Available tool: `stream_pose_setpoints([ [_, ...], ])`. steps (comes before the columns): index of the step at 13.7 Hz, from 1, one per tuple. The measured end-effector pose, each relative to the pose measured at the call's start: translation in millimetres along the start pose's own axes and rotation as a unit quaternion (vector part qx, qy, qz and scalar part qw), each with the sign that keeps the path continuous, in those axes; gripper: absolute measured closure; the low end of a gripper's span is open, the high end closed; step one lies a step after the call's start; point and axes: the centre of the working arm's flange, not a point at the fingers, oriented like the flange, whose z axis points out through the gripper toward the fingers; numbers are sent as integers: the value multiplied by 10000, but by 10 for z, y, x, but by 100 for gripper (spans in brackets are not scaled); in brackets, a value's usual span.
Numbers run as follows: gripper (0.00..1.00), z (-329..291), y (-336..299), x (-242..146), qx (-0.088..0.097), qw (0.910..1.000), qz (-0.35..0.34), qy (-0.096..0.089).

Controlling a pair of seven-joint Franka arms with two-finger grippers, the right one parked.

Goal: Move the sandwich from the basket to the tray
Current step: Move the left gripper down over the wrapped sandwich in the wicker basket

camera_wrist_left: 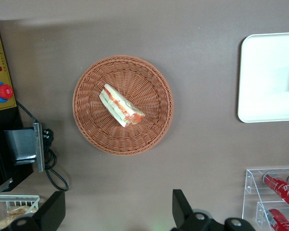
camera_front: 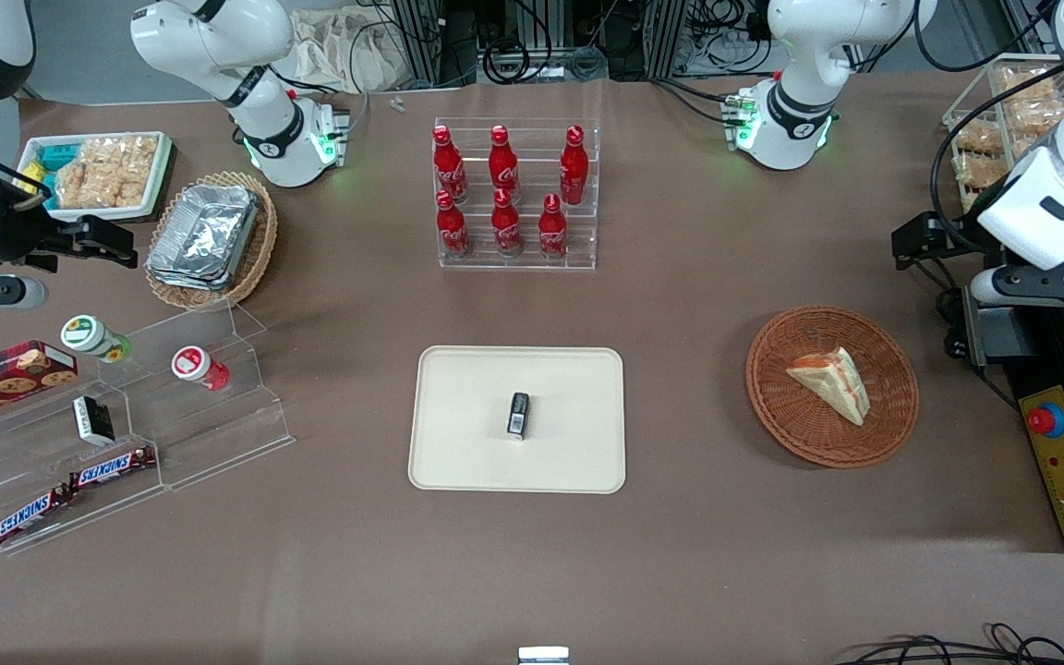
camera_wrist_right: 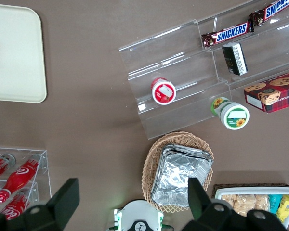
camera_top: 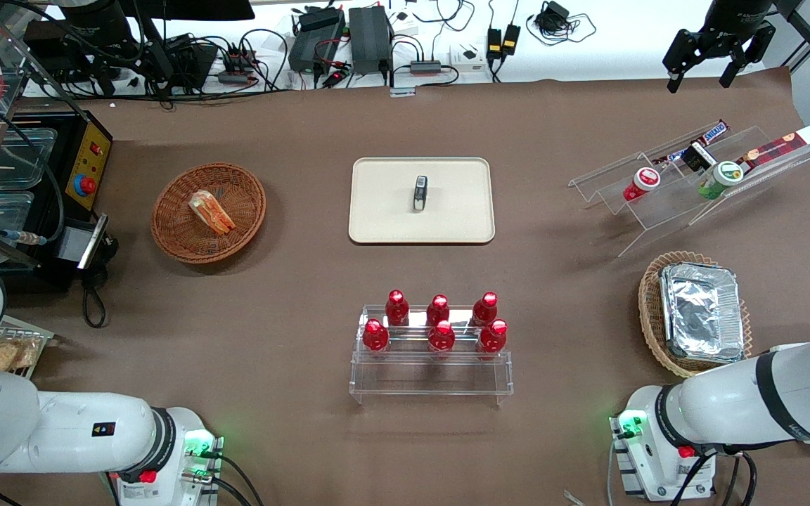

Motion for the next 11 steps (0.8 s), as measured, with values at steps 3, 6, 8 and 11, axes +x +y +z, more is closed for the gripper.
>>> stream_pose_setpoints([
  [3,0,-7,-10,-20,17,9999,-129,-41],
  [6,0,116,-37,37,20,9989,-450,-157],
  [8,0,388,-60,143,45,9937,-1057,-367],
  [11,0,1099,-85,368,57,9830,-1791,-392],
])
